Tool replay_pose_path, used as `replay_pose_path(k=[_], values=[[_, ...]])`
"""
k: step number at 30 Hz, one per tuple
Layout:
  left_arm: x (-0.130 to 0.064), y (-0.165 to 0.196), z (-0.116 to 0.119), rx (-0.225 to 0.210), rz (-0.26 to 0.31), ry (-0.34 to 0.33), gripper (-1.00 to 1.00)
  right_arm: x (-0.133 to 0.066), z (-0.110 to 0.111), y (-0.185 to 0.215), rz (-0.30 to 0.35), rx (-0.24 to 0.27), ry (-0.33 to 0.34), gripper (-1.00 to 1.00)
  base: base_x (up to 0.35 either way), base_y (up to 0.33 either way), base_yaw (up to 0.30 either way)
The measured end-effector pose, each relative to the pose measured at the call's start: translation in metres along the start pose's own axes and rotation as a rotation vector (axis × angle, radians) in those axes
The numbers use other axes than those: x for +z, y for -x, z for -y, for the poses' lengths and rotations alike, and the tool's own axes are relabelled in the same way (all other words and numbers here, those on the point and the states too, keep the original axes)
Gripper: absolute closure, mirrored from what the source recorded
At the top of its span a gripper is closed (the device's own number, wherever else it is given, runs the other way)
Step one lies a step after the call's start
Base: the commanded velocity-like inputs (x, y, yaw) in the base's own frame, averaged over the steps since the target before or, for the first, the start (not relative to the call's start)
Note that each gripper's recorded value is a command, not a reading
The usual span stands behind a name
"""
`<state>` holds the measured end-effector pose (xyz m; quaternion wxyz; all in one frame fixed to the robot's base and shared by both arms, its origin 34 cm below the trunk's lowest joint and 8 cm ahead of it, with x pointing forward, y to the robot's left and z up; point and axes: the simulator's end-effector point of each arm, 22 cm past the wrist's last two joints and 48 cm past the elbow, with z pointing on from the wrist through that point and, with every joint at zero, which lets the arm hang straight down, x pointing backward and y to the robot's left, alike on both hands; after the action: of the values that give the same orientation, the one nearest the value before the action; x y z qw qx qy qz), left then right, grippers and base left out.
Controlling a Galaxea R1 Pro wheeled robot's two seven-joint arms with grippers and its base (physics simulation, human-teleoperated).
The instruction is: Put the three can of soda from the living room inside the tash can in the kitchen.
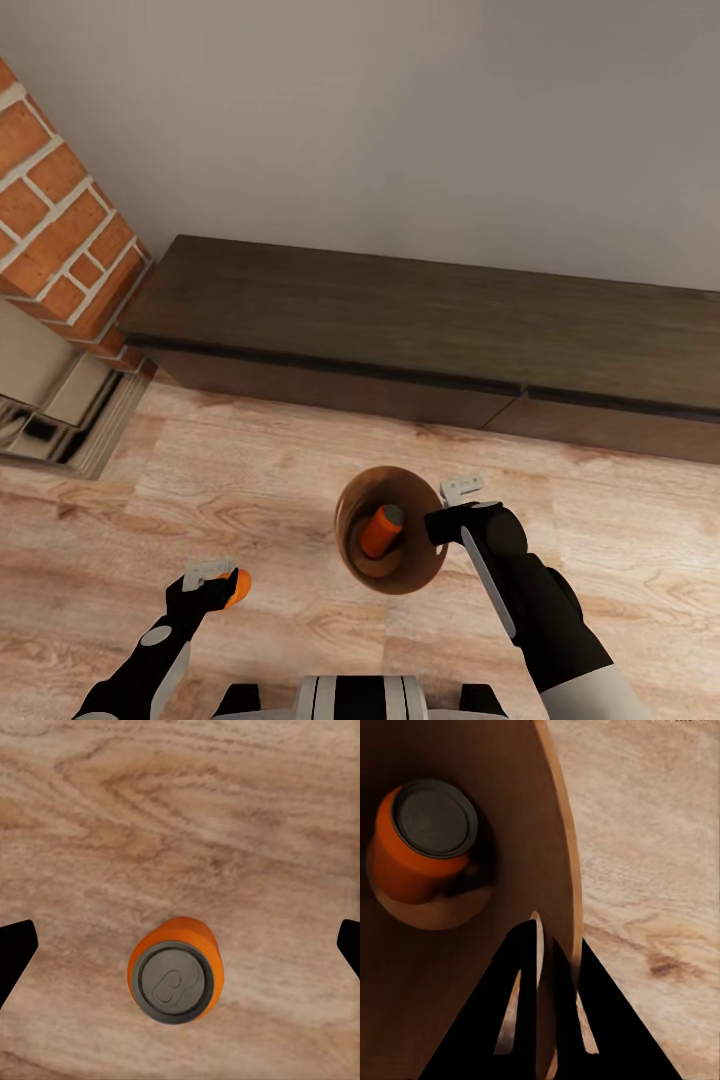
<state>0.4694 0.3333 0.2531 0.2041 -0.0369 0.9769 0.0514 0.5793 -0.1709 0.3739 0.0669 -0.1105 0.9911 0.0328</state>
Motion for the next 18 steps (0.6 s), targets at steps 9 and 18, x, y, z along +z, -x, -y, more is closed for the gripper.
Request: replay_pose_path(k=[9,18], values=[[0.01,-0.007,0.006,0.003,0.0,-0.032,-1.0,0.012,0.002,-0.004,0.0,-0.003,-0.007,1.0,0.0,0.0,0.0],[0.026,-0.017,0.006,0.007,0.001,-0.042,-1.0,0.03,0.002,-0.009,0.0,-0.003,-0.006,1.0,0.0,0.0,0.0]])
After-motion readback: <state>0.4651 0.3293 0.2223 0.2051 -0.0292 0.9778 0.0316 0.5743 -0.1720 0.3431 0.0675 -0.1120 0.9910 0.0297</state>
